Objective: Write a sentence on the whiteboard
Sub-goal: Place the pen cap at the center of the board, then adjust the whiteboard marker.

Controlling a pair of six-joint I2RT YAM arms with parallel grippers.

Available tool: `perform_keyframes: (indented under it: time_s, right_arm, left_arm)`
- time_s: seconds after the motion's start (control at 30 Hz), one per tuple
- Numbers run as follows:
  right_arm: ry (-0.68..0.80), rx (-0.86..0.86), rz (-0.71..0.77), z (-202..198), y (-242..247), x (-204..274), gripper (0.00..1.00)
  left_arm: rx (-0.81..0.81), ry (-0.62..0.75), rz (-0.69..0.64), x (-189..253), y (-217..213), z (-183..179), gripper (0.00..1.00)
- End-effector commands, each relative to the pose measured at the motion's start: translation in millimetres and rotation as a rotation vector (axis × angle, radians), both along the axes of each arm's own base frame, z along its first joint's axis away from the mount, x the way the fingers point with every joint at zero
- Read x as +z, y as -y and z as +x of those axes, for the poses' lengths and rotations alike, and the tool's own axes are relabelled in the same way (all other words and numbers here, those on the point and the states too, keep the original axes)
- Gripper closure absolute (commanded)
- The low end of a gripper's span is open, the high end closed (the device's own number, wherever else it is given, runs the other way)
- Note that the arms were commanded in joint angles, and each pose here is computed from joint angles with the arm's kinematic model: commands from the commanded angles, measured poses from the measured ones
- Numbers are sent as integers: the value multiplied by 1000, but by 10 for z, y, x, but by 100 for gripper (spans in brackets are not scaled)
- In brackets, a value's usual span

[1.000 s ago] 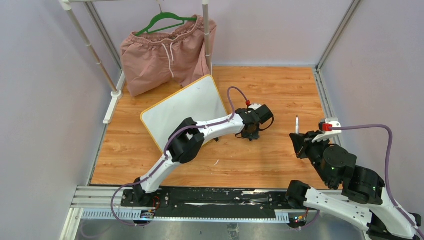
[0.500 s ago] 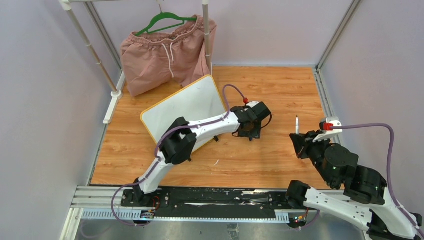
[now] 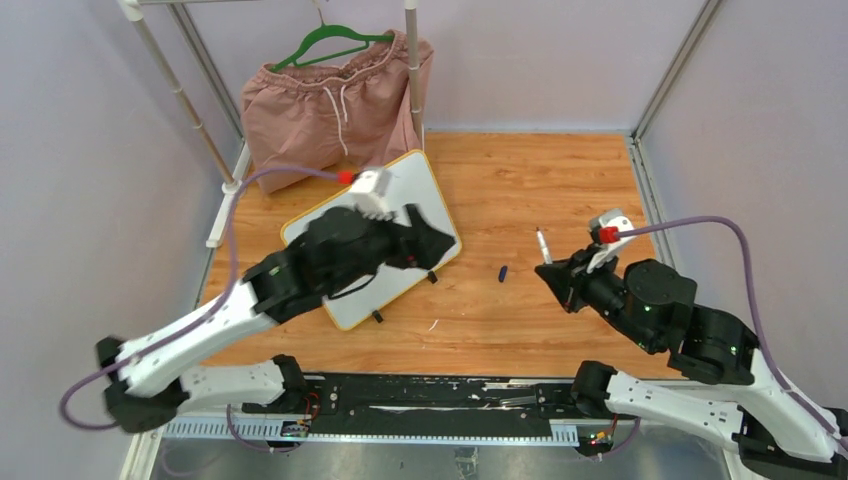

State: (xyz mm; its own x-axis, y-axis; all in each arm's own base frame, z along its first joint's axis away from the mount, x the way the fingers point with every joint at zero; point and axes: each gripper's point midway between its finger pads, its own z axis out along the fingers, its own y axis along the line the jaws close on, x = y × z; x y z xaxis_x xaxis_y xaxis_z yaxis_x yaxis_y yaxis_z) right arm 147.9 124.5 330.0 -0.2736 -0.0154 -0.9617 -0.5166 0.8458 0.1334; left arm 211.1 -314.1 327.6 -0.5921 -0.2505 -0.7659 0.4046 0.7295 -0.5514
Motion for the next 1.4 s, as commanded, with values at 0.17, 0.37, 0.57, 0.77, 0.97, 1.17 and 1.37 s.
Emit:
perform_keyframes:
  time_s: [0.17,0.37,0.57,0.77,0.97,1.17,1.37]
  right_arm:
    - [32,511,197,-360,-1182,362,100]
    - [4,675,272,-438,-1707,495,100]
    - [-9,765,318,-502,-1940,598,100]
    - [-17,797,334,-534,-2006,613,100]
    - [-12,830,339,-597,-1996,625,100]
    - [-7,842,335,-631,-1962,606,100]
    - [7,849,333,-654,-1928,635,100]
  left_arm:
    - [-331,466,-395,804,-415,-823,6]
    - [-463,471,-423,806,-334,-1044,8]
    - [-444,463,-412,756,-353,-1015,10]
    - [-401,447,-378,690,-364,-927,13]
    - [-361,461,-435,784,-406,-895,31]
    - [-393,459,-508,910,-373,-964,52]
    - [-451,445,-552,967,-305,-1054,67]
